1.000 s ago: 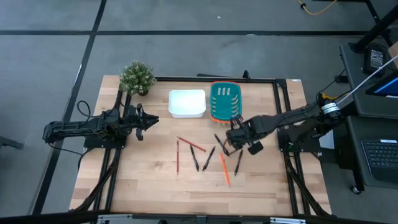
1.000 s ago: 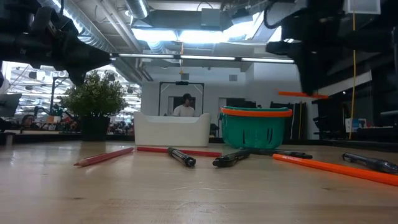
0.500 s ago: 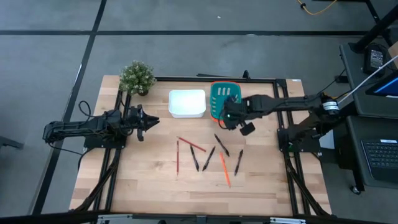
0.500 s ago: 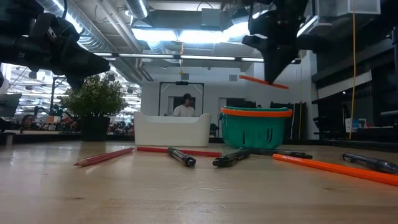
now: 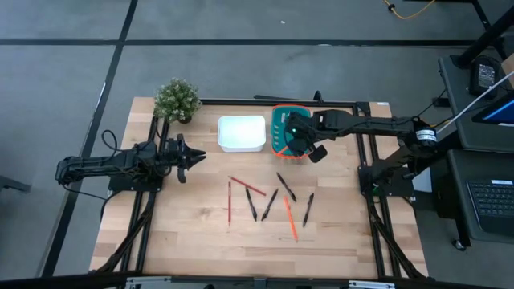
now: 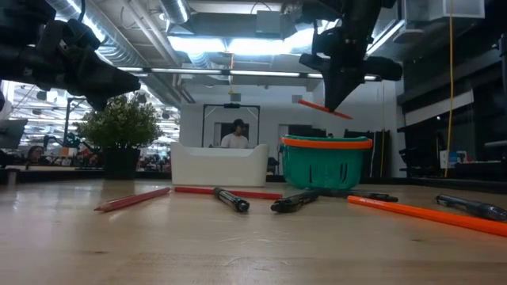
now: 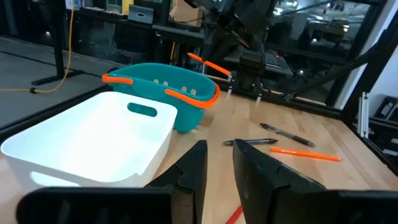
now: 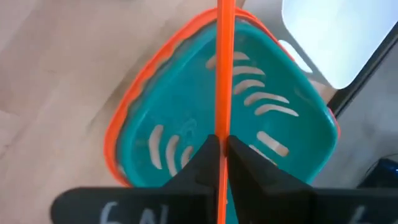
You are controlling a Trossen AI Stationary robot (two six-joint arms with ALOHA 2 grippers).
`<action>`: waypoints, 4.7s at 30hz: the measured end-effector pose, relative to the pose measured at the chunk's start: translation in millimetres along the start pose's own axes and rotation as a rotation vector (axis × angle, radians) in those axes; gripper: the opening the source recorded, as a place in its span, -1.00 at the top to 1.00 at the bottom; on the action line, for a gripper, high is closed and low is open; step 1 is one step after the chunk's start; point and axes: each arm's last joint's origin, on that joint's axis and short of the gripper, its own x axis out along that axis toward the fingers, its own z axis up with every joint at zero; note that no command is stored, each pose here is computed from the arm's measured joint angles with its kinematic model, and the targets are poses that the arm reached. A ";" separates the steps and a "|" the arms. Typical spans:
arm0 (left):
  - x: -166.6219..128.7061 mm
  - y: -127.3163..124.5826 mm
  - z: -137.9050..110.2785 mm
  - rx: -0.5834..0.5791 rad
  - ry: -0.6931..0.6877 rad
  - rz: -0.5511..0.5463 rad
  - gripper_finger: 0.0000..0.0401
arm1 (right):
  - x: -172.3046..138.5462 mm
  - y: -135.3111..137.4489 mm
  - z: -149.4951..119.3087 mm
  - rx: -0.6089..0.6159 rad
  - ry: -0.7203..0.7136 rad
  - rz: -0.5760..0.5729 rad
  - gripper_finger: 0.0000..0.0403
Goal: Sort pens & pencils
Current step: Put the right orange pencil into the blue bin
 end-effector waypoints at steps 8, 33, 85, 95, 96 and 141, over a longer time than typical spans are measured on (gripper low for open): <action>0.0 0.0 0.0 0.003 0.000 0.000 0.64 | 7.5 -13.9 -1.6 -0.036 -0.030 -0.073 0.86; 0.0 0.0 0.0 0.111 0.000 0.000 0.64 | 58.1 -31.6 -28.4 0.031 0.080 0.033 0.86; 0.0 0.0 0.0 0.187 0.000 0.001 0.64 | 53.7 -31.1 -26.2 -0.094 0.084 0.016 0.86; 0.0 0.0 0.0 0.188 0.000 0.001 0.64 | 53.7 -30.4 -23.4 -0.110 0.079 0.012 0.86; 0.0 0.0 0.0 0.188 0.000 0.001 0.64 | 53.7 -30.4 -23.4 -0.110 0.079 0.012 0.86; 0.0 0.1 0.0 0.188 0.000 0.001 0.64 | 55.5 -32.9 -28.4 -0.043 0.009 0.046 0.86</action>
